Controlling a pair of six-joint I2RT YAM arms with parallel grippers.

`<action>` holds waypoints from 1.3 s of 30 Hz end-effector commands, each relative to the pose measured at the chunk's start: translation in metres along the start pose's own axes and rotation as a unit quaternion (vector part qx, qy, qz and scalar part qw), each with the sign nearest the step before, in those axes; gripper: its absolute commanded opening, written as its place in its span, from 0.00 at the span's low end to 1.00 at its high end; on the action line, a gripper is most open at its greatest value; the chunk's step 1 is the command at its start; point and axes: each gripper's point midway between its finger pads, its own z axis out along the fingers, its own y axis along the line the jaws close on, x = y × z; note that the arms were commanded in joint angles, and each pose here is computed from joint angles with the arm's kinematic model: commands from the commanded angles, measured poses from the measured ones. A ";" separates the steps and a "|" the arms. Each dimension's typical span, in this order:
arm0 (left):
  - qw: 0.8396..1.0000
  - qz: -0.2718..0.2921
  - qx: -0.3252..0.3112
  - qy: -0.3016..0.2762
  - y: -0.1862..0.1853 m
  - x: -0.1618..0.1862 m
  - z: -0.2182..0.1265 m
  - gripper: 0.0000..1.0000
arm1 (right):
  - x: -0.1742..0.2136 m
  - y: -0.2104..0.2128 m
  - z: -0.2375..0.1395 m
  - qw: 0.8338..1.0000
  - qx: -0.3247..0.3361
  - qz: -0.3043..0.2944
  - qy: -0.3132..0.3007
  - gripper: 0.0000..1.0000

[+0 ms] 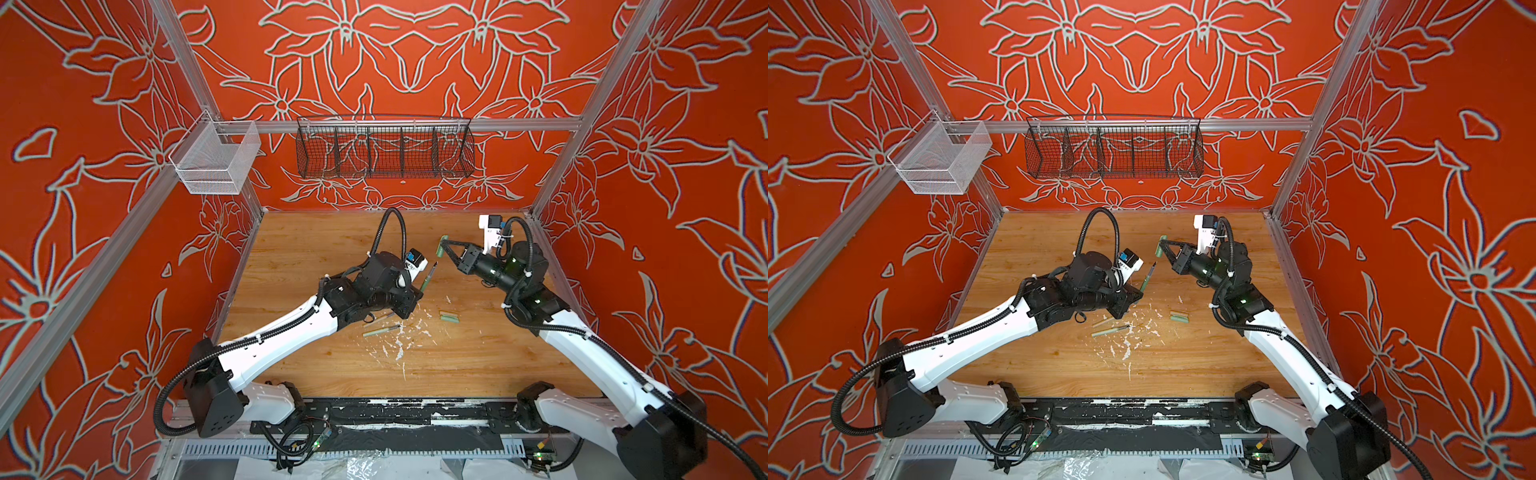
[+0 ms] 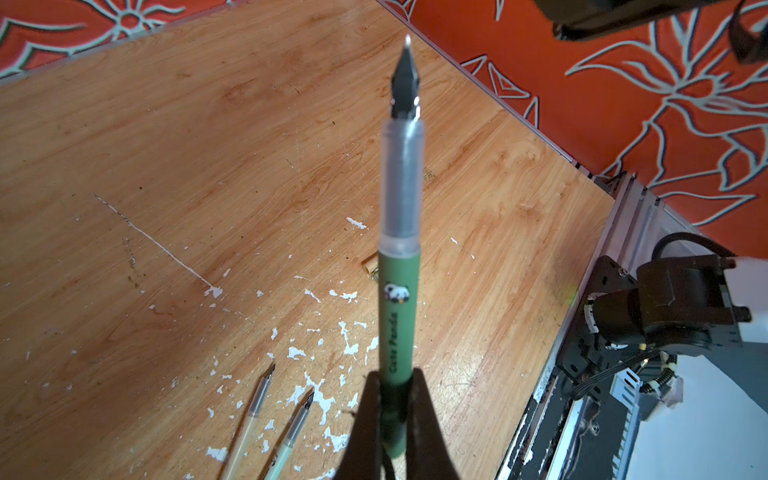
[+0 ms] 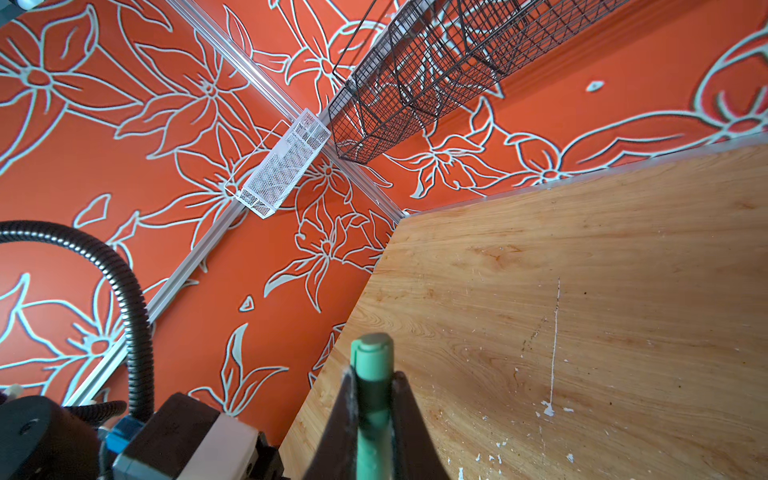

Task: Insert the pens into the pen caps
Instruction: 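Raise the pen tip-up with the left gripper while the right brings the cap above, then lower the green cap with the right gripper down over the pen tip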

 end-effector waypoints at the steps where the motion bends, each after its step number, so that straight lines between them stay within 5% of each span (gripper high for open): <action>1: 1.000 0.014 0.006 -0.020 -0.007 -0.013 -0.010 0.00 | 0.001 0.004 0.002 1.000 -0.017 0.000 -0.002 0.07; 39: 0.999 0.013 -0.019 -0.030 0.002 -0.011 -0.012 0.00 | 0.014 0.006 -0.005 1.000 -0.023 0.019 0.001 0.07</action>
